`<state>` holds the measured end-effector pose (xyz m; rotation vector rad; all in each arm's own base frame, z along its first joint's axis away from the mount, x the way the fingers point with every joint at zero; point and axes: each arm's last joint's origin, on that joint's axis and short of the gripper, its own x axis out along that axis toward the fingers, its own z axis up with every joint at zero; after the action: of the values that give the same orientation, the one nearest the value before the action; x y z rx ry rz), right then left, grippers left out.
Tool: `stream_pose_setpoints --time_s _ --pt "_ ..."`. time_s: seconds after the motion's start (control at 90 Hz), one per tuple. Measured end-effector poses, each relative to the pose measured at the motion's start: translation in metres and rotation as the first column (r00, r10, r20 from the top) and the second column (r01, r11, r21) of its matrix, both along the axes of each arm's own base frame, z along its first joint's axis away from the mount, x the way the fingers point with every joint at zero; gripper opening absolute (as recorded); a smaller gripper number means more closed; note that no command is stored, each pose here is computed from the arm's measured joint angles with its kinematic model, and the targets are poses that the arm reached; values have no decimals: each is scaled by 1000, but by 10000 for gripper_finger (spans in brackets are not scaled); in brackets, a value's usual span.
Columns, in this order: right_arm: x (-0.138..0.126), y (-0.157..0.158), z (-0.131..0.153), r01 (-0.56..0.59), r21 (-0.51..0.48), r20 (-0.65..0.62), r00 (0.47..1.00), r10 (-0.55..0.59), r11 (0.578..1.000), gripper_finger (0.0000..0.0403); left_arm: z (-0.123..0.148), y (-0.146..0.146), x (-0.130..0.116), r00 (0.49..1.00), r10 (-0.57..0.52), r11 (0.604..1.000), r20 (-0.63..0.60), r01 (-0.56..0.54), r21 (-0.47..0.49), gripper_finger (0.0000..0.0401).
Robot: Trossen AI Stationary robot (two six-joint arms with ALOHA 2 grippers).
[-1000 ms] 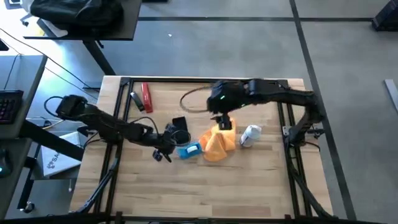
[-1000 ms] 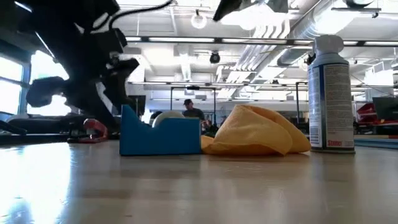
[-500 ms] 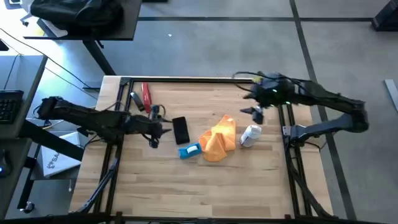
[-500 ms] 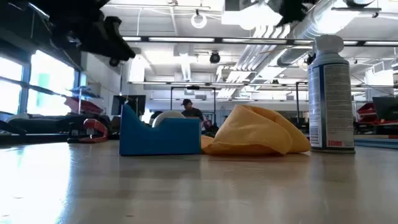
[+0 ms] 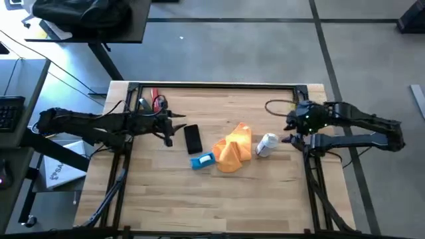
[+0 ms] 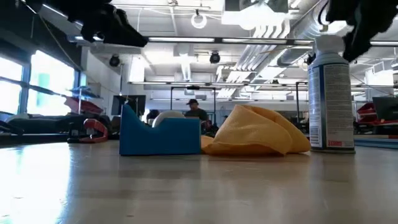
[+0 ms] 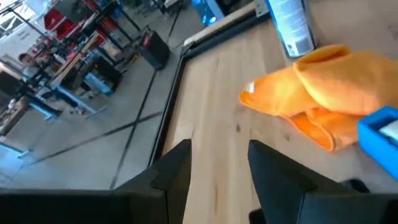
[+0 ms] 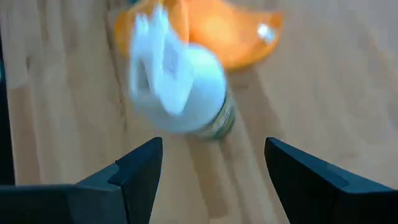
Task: Apply microfiber cloth
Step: Adjust the white spray bottle
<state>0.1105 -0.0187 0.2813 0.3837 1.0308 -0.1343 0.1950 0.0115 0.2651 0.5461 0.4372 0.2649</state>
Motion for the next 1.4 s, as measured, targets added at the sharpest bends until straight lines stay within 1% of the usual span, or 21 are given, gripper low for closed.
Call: stream_pose_setpoints --time_s 0.111,0.211,0.3,0.567,0.744,0.878,1.044,1.122,1.222,1.322,1.4 --pt "10 0 -25 -1 84 -27 1000 3 996 252 -2 2 3 1000 5 1000 -10 -5 5 139" --pt "17 -1 -42 -14 125 -40 999 20 992 252 -4 3 5 1000 5 1000 -16 -5 4 139" --pt "23 -1 -53 1 157 -45 999 6 988 252 -4 2 5 1000 2 1000 -19 -2 3 139" --pt "38 -4 -60 -35 126 68 997 27 991 252 -4 2 5 1000 2 1000 -17 -2 2 139" --pt "48 0 -64 -67 104 122 991 54 992 252 -4 2 5 1000 3 1000 -16 -3 1 139" --pt "60 4 -66 -96 75 159 984 83 993 252 -4 2 5 1000 0 1000 -13 -1 -2 139" --pt "72 9 -67 -136 55 186 975 123 989 252 -4 2 5 1000 14 999 1 -14 -48 139" --pt "73 10 -63 -139 56 193 973 126 989 252 -3 1 4 1000 -9 995 16 10 -97 139" --pt "67 10 -59 -141 54 190 973 128 989 252 -2 -1 1 998 -47 987 32 51 -155 139" --pt "58 11 -54 -152 40 186 972 142 988 252 0 -1 -3 998 -47 975 44 55 -214 139" --pt "48 11 -51 -133 17 166 978 128 991 252 0 -2 -7 998 -33 967 51 45 -251 139"
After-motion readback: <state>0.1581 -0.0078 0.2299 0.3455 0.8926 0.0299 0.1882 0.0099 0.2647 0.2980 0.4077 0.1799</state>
